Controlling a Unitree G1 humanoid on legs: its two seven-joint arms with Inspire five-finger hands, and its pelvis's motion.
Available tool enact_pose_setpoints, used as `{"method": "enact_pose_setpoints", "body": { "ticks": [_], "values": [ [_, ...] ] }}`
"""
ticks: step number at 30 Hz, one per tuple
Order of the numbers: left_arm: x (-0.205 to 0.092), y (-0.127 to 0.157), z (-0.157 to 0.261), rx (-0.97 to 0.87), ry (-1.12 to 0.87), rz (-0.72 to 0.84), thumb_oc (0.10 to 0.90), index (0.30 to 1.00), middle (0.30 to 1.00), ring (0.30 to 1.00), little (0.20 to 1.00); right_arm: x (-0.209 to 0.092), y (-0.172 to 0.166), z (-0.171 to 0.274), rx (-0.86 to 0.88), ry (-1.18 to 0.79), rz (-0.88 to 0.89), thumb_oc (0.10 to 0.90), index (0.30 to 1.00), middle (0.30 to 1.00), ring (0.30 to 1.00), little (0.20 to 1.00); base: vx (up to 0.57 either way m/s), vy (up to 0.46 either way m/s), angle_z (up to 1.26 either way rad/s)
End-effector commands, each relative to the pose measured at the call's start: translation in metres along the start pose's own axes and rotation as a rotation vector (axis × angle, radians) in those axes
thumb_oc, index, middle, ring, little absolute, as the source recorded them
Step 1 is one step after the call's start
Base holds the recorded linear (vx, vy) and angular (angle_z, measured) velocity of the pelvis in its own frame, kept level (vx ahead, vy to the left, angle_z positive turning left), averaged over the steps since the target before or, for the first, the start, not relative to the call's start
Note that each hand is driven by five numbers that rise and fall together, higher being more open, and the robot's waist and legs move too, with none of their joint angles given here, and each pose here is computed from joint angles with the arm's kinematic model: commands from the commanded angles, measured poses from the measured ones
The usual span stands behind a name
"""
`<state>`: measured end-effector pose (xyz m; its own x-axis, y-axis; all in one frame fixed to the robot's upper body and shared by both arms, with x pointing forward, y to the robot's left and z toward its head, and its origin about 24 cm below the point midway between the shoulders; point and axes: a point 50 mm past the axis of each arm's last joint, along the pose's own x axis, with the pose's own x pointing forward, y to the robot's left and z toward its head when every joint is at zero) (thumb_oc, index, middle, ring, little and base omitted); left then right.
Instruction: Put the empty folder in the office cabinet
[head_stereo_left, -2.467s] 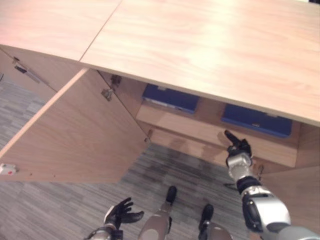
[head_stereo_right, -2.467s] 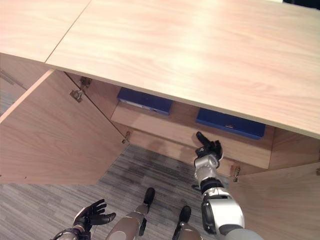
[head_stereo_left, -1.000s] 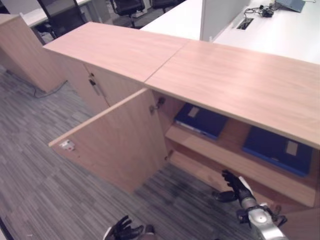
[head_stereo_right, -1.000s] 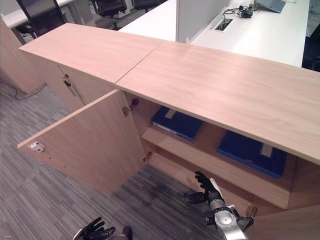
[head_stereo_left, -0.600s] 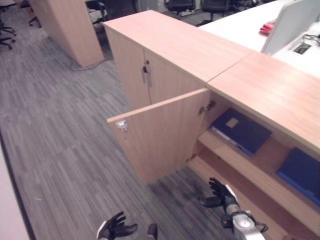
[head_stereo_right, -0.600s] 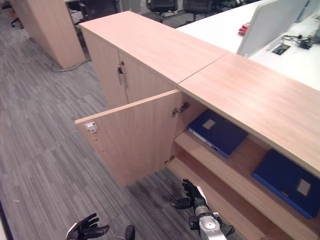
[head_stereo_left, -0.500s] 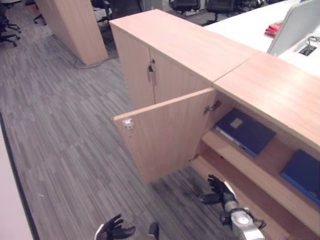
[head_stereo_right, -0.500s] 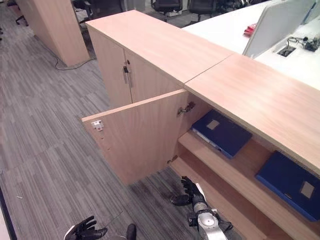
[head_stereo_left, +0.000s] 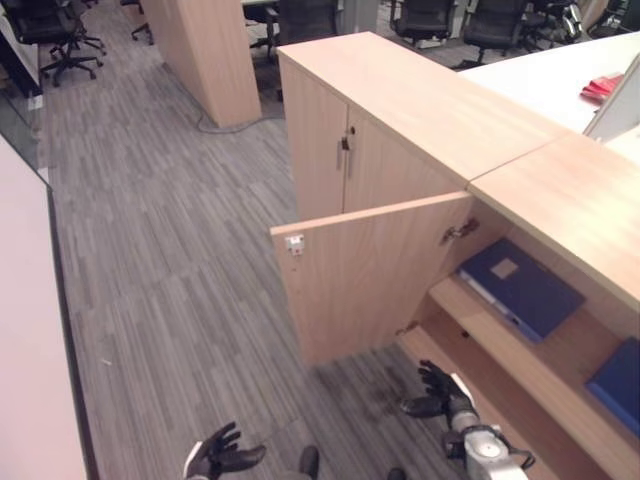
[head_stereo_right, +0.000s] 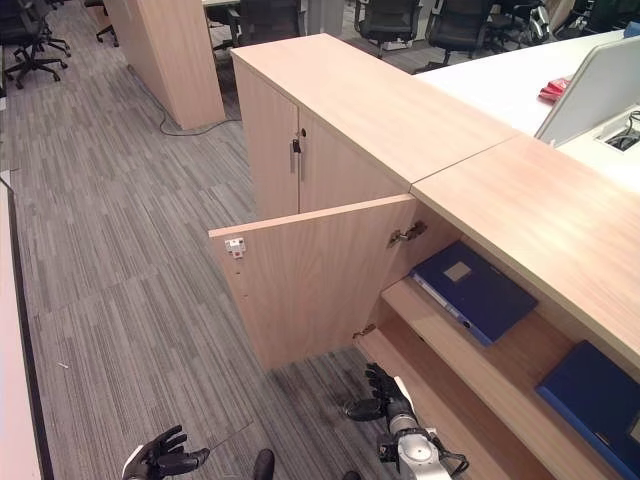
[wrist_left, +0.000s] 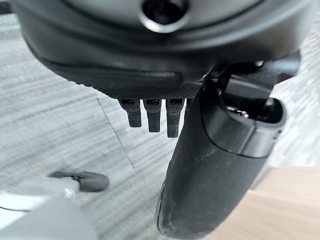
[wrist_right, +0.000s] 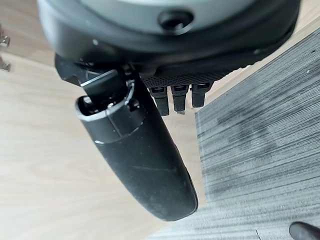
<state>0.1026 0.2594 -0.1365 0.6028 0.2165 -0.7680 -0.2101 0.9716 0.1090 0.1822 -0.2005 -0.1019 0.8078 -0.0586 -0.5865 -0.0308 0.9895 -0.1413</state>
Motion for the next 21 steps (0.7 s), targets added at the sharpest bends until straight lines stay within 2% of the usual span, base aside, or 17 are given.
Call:
{"method": "enact_pose_setpoints", "body": {
  "ticks": [1, 6, 8, 14, 21],
  "values": [
    [0.012, -0.001, 0.050, -0.053, -0.193, 0.004, 0.800, 0.900, 0.900, 0.900, 0.900, 0.004, -0.023, 0.038, -0.008, -0.179, -0.048, 0.800, 0.900, 0.900, 0.900, 0.900, 0.05, -0.029, -0.08],
    [0.012, 0.001, 0.073, -0.045, -0.289, 0.012, 0.800, 0.900, 0.900, 0.900, 0.900, 0.001, -0.024, 0.031, -0.021, -0.159, -0.041, 0.800, 0.900, 0.900, 0.900, 0.900, 0.02, -0.016, -0.03],
    [0.011, 0.004, 0.099, -0.023, -0.389, 0.016, 0.800, 0.900, 0.900, 0.900, 0.900, -0.001, -0.025, 0.028, -0.021, -0.153, -0.039, 0.800, 0.900, 0.900, 0.900, 0.900, 0.01, -0.010, -0.02],
    [0.009, 0.014, 0.141, 0.012, -0.520, 0.056, 0.800, 0.900, 0.900, 0.900, 0.900, -0.002, -0.023, 0.027, -0.048, -0.150, -0.010, 0.800, 0.900, 0.900, 0.900, 0.900, 0.01, -0.009, -0.09],
    [0.000, 0.047, 0.202, 0.037, -0.668, 0.151, 0.800, 0.900, 0.900, 0.900, 0.900, -0.004, -0.019, 0.026, -0.093, -0.147, 0.039, 0.800, 0.900, 0.900, 0.900, 0.900, 0.00, 0.003, -0.14]
  ]
}}
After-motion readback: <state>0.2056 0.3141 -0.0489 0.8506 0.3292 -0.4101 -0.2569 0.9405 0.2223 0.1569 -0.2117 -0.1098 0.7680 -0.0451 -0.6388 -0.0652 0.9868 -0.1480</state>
